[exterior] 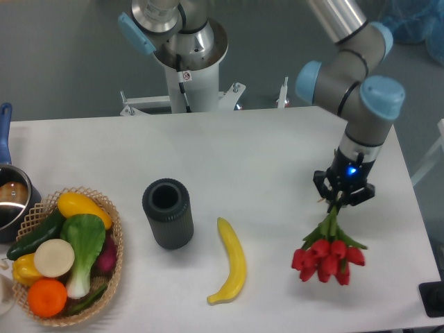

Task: Pick up the flowers from the table
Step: 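Lift the grasped tulips up off the table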

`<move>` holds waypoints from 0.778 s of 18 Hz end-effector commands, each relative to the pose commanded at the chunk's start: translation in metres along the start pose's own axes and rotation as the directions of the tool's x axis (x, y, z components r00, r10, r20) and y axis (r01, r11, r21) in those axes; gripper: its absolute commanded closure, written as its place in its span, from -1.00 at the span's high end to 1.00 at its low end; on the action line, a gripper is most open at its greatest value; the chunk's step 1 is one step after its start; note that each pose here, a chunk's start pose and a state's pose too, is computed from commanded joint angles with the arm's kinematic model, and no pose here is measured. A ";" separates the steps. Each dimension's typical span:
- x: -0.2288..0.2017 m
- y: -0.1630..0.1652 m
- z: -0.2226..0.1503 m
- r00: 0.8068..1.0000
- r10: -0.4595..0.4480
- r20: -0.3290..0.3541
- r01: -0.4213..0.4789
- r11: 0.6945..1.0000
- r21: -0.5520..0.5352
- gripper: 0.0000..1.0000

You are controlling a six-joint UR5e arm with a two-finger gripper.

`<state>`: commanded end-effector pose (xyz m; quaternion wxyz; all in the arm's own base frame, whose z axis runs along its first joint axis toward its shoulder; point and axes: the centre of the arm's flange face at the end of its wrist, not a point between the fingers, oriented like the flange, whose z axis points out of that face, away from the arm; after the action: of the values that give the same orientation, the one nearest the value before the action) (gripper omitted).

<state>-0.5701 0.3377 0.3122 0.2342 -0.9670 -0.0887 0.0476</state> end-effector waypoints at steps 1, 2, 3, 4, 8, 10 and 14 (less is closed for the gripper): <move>-0.004 -0.003 -0.010 1.000 -0.012 -0.009 0.013 0.999 0.051 -0.66; -0.010 -0.003 -0.023 1.000 -0.025 -0.018 0.027 0.993 0.113 -0.64; -0.016 -0.002 -0.036 0.999 -0.034 -0.032 0.040 0.983 0.181 -0.64; -0.019 -0.003 -0.043 0.998 -0.038 -0.058 0.051 0.968 0.246 -0.64; -0.033 0.006 -0.073 0.994 -0.045 -0.103 0.083 0.909 0.409 -0.64; -0.037 0.009 -0.083 0.993 -0.049 -0.104 0.090 0.893 0.440 -0.64; -0.040 0.012 -0.090 0.994 -0.059 -0.097 0.096 0.889 0.447 -0.64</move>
<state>-0.5958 0.2788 0.3884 0.4571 -0.8831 -0.1043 0.0181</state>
